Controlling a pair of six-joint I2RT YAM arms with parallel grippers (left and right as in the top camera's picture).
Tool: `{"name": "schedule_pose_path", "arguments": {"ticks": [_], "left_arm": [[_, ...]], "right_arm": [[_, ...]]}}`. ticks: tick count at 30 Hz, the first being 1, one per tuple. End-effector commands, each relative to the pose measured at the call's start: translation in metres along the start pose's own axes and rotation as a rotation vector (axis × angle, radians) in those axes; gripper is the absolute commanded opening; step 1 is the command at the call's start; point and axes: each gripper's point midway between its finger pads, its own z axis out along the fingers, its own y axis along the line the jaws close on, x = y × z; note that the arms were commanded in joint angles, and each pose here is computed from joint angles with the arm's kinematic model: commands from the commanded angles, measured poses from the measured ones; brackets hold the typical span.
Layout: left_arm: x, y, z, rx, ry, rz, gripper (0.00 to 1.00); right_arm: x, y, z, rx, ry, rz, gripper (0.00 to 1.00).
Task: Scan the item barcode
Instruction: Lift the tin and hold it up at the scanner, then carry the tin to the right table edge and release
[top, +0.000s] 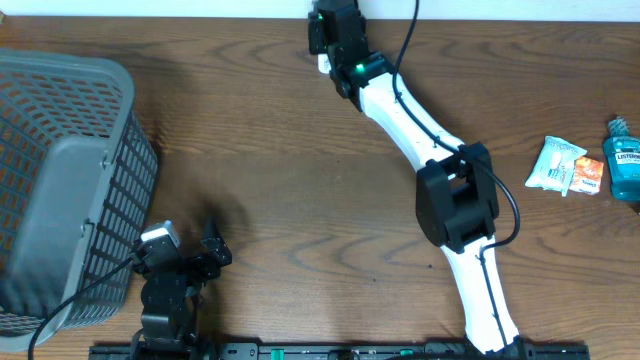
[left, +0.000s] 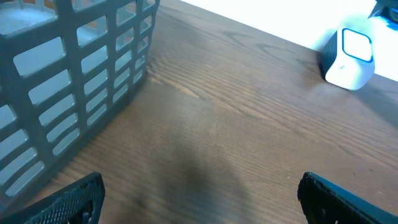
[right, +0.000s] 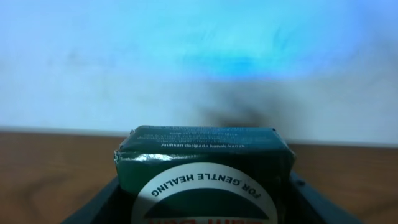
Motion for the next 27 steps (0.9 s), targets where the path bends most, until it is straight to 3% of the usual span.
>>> {"name": "schedule_pose_path", "arguments": {"ticks": [1, 15, 22, 27], "left_arm": [[0.009, 0.006, 0.002, -0.027, 0.022, 0.007, 0.98], [0.009, 0.006, 0.002, -0.027, 0.022, 0.007, 0.98], [0.009, 0.006, 0.002, -0.027, 0.022, 0.007, 0.98], [0.009, 0.006, 0.002, -0.027, 0.022, 0.007, 0.98]], "right_arm": [[0.011, -0.021, 0.017, 0.044, -0.033, -0.026, 0.44], [0.003, -0.017, 0.026, 0.03, -0.125, -0.039, 0.42], [0.002, -0.06, 0.016, 0.275, -0.108, -0.057, 0.43], [0.002, -0.115, -0.012, 0.478, 0.025, -0.121, 0.4]]}}
